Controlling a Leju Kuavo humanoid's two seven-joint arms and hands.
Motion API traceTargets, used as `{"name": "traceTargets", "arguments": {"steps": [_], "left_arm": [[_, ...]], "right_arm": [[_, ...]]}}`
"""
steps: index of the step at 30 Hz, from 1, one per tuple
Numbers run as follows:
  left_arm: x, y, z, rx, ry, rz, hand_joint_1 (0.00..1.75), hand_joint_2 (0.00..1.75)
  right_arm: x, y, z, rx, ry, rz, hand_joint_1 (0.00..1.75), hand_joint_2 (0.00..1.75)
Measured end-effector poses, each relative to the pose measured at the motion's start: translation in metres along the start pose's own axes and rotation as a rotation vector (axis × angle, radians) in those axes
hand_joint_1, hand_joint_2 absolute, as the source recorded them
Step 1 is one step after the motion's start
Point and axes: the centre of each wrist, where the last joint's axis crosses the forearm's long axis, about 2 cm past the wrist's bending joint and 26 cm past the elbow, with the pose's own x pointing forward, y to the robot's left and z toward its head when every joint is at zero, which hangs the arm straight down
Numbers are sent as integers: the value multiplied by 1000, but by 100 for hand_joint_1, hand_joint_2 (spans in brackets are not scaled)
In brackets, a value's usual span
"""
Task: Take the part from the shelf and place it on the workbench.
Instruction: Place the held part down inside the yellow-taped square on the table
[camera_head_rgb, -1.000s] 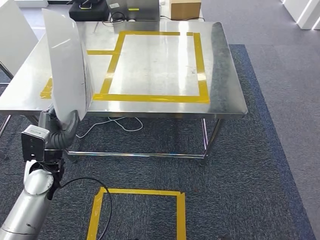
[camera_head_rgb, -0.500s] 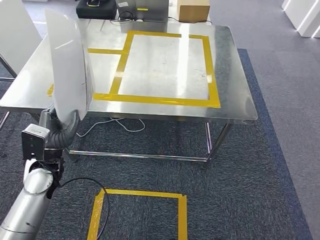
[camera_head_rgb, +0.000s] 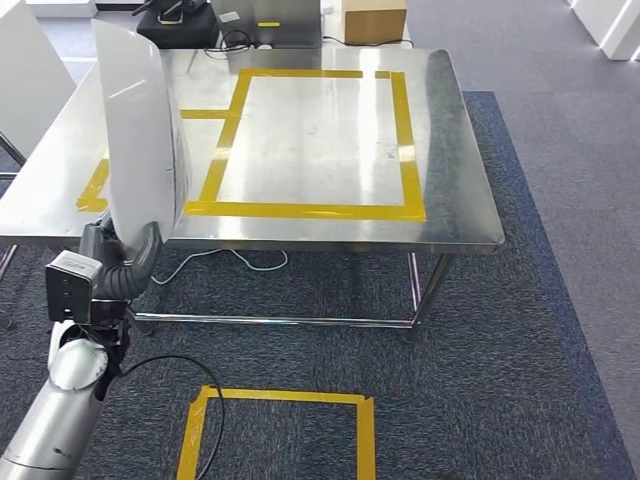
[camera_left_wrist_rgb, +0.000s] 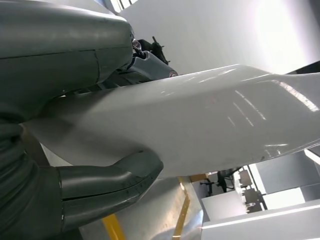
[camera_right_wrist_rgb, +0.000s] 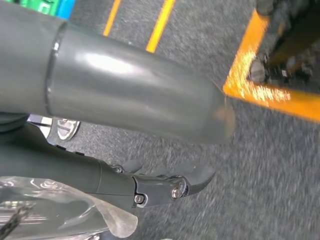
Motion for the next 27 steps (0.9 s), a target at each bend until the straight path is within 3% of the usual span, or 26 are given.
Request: {"name": "traceTargets", "arguments": {"steps": [27], "left_arm": [[2, 0, -3, -1, -8, 2, 175, 175]], "right_arm": [[-1, 1, 0, 5, 1, 0, 0, 0]]}}
